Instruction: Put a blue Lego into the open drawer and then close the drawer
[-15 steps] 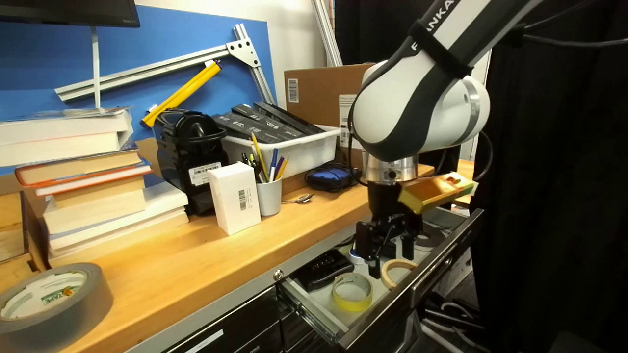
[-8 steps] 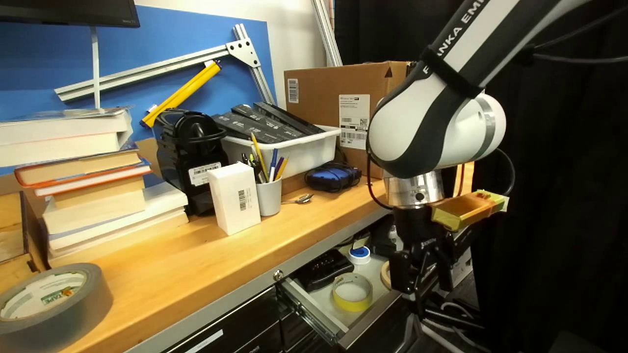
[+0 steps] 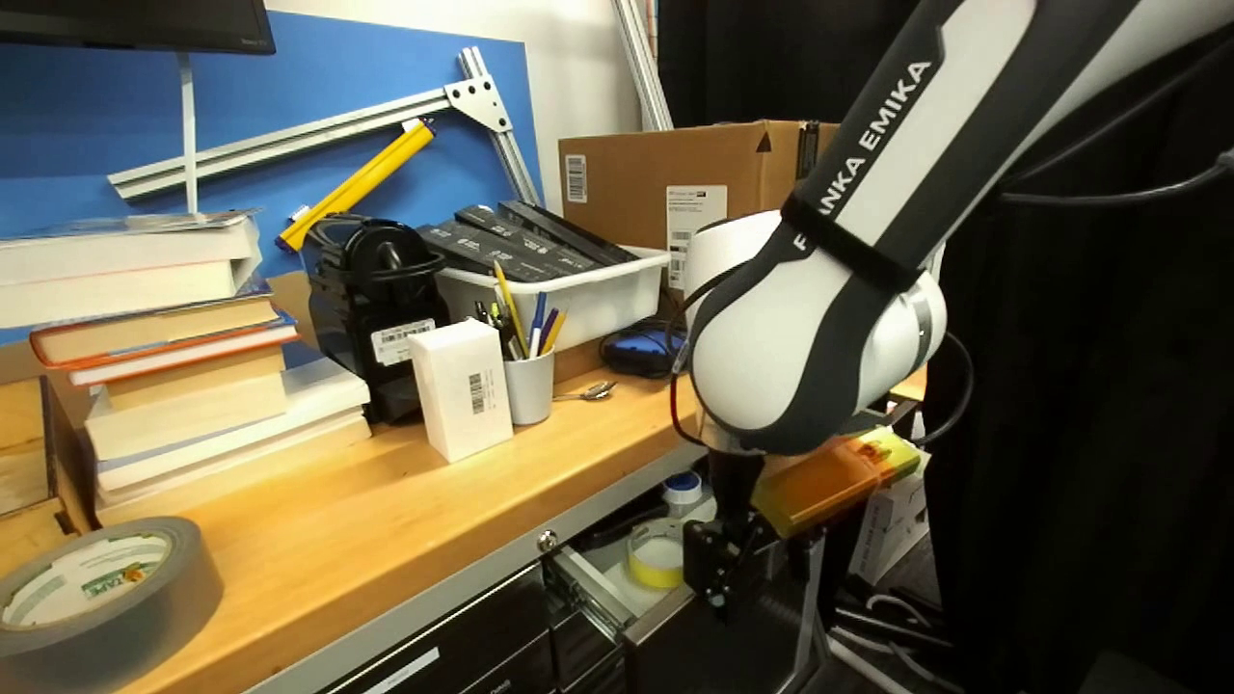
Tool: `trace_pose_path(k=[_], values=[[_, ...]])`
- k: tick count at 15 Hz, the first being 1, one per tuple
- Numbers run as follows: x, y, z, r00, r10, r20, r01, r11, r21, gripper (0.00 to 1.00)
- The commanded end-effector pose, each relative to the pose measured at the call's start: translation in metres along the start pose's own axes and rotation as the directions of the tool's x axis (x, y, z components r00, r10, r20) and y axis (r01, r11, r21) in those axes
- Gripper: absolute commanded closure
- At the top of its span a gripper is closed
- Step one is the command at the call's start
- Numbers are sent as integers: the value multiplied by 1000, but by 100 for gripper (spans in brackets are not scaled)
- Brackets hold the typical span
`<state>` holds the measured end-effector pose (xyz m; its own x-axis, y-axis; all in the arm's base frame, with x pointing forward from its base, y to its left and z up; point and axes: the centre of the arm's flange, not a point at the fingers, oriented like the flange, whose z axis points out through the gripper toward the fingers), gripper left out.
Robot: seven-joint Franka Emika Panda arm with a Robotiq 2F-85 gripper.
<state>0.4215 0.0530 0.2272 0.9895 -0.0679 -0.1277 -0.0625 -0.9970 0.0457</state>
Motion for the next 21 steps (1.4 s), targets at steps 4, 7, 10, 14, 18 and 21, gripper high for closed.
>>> trace_pose_path(k=[4, 7, 10, 14, 18, 21], values=[[45, -58, -10, 950, 58, -308, -106, 984, -142, 0], [65, -72, -15, 905, 45, -423, -146, 967, -209, 0], [78, -87, -18, 842, 45, -537, -204, 949, -240, 0], [43, -90, -44, 848, 52, -528, -186, 961, -205, 0], [15, -69, -112, 895, 45, -443, -66, 997, -33, 0], [1, -57, -141, 914, 76, -399, -36, 994, 107, 0]])
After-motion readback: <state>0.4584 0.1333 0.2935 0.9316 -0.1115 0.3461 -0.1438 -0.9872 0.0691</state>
